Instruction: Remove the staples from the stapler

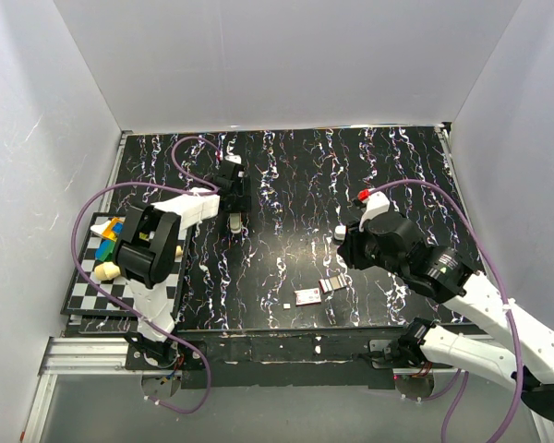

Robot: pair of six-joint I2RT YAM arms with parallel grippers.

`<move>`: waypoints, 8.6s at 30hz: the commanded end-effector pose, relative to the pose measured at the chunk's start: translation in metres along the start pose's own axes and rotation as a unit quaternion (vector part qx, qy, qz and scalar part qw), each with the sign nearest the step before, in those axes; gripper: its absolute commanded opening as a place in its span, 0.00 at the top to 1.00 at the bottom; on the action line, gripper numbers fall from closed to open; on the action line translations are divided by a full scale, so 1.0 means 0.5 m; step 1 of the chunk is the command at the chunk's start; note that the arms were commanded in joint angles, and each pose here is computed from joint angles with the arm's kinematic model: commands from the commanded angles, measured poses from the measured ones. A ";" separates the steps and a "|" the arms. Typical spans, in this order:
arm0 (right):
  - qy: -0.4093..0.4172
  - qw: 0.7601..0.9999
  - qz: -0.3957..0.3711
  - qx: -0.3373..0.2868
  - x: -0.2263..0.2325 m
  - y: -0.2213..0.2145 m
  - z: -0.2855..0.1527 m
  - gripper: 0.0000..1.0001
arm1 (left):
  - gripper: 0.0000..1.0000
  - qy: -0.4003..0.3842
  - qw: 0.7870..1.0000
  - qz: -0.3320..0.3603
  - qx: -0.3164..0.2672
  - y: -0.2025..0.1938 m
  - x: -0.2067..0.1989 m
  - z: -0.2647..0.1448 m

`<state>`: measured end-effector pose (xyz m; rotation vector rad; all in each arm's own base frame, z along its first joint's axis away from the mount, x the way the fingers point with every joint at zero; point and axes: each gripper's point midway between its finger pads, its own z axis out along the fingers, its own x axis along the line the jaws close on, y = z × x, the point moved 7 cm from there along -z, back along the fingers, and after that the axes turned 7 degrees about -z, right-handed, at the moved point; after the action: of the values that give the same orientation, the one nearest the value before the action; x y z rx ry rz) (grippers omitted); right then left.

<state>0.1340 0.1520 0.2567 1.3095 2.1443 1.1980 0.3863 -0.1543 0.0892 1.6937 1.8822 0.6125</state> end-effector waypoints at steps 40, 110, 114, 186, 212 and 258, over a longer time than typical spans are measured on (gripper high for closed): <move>-0.167 0.949 0.255 0.083 -0.197 -0.087 0.165 0.99 | 0.94 -0.367 0.927 0.068 0.036 0.067 -0.450 -0.151; -0.212 0.913 0.321 0.132 -0.342 -0.046 0.340 0.99 | 1.00 -0.356 0.921 0.111 0.112 -0.150 -0.508 -0.149; -0.239 0.908 0.321 0.127 -0.343 -0.046 0.306 0.99 | 0.90 -0.320 0.935 0.126 0.089 -0.129 -0.485 -0.159; -0.121 0.962 0.244 -0.034 -0.193 -0.034 -0.014 0.57 | 0.24 -0.329 0.895 0.301 -0.001 -0.113 -0.651 -0.124; -0.105 0.963 0.245 -0.035 -0.186 -0.038 -0.013 0.70 | 0.84 -0.326 0.895 0.303 0.006 -0.125 -0.649 -0.117; 0.265 0.962 0.025 -0.062 -0.018 0.101 -0.161 0.52 | 1.00 -0.642 0.714 0.278 -0.007 -0.078 -0.281 -0.686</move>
<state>0.1250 0.1079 0.3308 1.3114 2.2088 1.7611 0.1622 -0.3093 0.3117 1.9345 0.4637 -0.2650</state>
